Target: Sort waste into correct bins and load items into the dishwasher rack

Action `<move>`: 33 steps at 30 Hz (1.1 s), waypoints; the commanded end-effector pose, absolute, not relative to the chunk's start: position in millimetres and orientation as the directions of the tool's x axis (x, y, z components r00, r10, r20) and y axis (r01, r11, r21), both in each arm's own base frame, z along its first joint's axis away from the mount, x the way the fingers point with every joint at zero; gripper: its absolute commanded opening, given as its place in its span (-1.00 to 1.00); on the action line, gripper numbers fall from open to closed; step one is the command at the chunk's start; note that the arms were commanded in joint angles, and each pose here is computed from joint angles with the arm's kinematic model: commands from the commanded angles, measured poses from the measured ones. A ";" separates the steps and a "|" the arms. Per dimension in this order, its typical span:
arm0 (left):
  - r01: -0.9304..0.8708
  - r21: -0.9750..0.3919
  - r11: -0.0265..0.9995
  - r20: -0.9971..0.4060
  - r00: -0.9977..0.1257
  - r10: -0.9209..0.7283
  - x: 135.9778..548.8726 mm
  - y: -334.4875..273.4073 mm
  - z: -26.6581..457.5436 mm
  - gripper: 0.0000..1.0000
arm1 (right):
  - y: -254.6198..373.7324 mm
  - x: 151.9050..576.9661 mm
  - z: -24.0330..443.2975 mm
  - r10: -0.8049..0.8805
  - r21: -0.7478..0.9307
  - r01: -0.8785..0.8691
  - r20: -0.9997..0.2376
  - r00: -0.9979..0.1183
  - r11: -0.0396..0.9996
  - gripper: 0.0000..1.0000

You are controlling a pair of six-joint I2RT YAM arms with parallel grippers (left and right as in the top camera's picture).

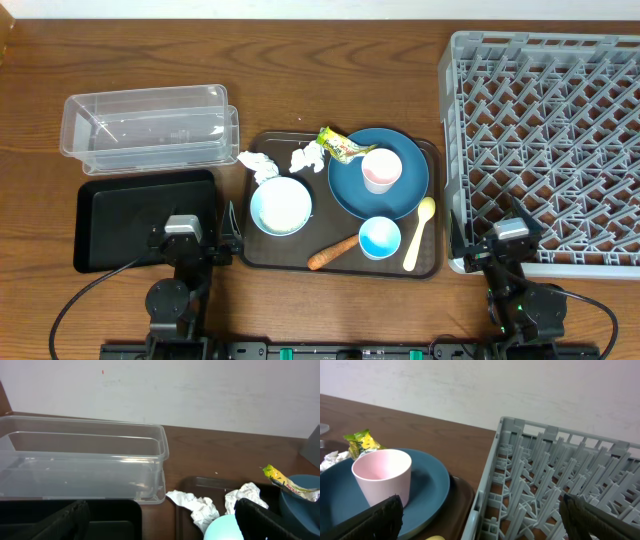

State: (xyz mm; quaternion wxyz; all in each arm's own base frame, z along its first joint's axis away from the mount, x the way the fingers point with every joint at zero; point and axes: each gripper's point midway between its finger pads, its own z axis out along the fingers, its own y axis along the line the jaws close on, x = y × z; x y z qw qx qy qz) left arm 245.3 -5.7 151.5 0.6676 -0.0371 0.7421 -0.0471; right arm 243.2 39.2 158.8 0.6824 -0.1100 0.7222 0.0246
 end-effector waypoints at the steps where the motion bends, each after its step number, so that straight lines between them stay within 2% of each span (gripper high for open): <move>1: -0.013 -0.106 0.994 -0.981 -0.160 -0.107 244.1 -3.0 135.2 0.89 | 41.4 242.6 158.5 -0.133 -0.122 -0.200 -0.990 -0.041 0.972 0.99; 33: -0.013 -0.107 0.994 -0.982 -0.154 -0.108 244.3 -3.0 136.7 0.89 | 42.5 242.5 160.7 -0.131 -0.121 -0.206 -0.991 -0.032 0.971 0.98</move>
